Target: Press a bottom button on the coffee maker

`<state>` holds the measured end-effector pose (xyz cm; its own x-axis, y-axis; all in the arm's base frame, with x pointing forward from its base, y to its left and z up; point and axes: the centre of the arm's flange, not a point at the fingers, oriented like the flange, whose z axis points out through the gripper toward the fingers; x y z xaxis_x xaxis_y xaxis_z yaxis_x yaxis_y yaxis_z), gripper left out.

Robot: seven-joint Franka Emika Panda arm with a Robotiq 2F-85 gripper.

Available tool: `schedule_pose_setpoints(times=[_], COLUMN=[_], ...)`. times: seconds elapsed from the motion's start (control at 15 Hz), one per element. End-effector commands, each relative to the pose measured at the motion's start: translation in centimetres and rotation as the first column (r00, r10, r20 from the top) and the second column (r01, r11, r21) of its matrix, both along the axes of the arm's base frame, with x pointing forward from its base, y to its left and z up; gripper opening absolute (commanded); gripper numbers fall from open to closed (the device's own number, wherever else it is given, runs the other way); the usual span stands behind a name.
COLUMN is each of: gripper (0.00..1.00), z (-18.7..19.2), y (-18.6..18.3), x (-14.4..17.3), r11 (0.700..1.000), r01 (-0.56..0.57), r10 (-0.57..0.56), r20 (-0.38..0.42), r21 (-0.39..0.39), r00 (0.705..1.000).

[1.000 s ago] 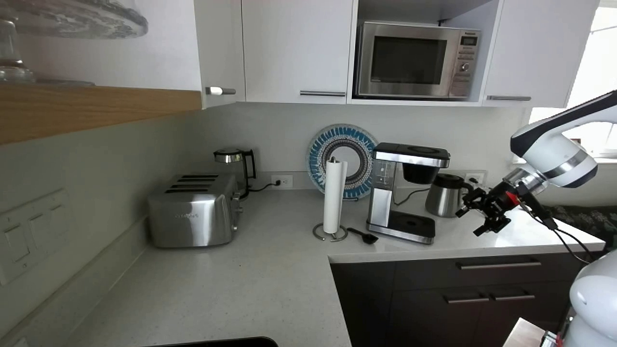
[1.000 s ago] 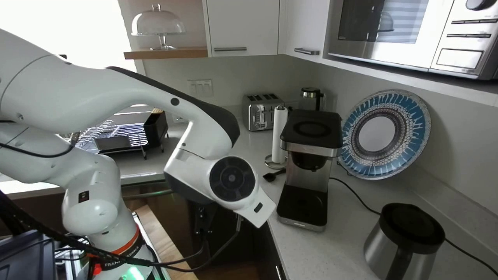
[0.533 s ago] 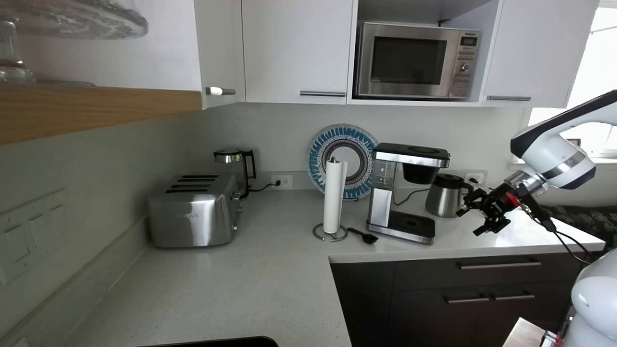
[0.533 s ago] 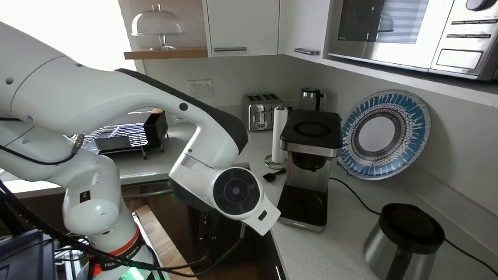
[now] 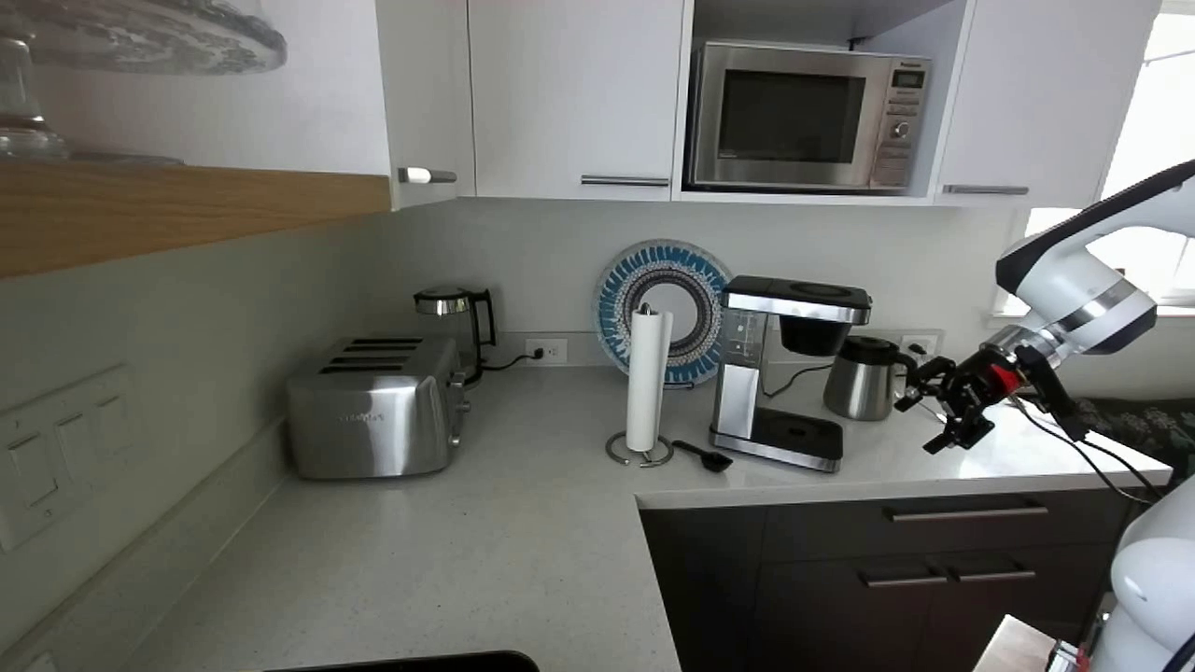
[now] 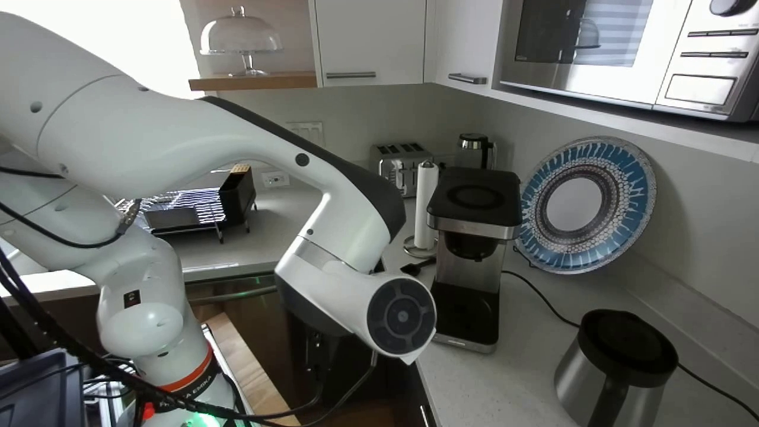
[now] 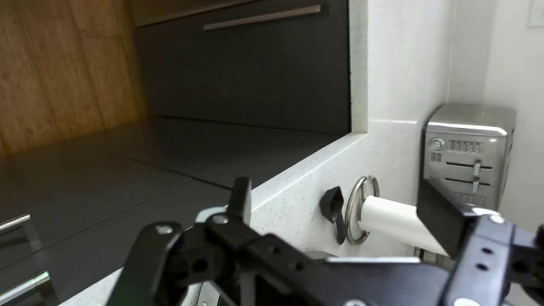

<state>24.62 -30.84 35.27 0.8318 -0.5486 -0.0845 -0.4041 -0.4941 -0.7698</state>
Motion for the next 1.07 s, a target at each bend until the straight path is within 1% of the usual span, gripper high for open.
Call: schedule_pose_setpoints(times=[0.0,0.07,0.27,0.4,0.47,0.53,0.6,0.8,1.0], gripper=[1.00,1.00,1.00,1.00,1.00,1.00,1.00,1.00,1.00], z=[-2.7,-3.4,-5.7,-7.3,-8.0,-8.6,-5.9,-8.2,-8.3], y=[-5.6,-6.3,-7.4,-7.9,-8.4,-8.8,-4.7,-5.9,-6.2], x=[2.2,2.5,3.1,3.9,4.5,5.0,3.0,3.8,3.9], r11=[0.992,0.989,0.986,0.989,0.989,0.990,0.991,0.991,0.990], r01=[-0.077,-0.088,-0.110,-0.085,-0.075,-0.038,-0.057,-0.040,-0.042], r10=[0.079,0.090,0.109,0.082,0.067,0.030,0.051,0.034,0.037], r20=[-0.012,-0.005,0.013,0.033,0.063,0.060,0.055,0.043,0.040], r21=[0.101,0.119,0.127,0.121,0.129,0.134,0.124,0.131,0.132], r00=[0.997,0.996,0.994,0.996,0.996,0.998,0.997,0.998,0.999])
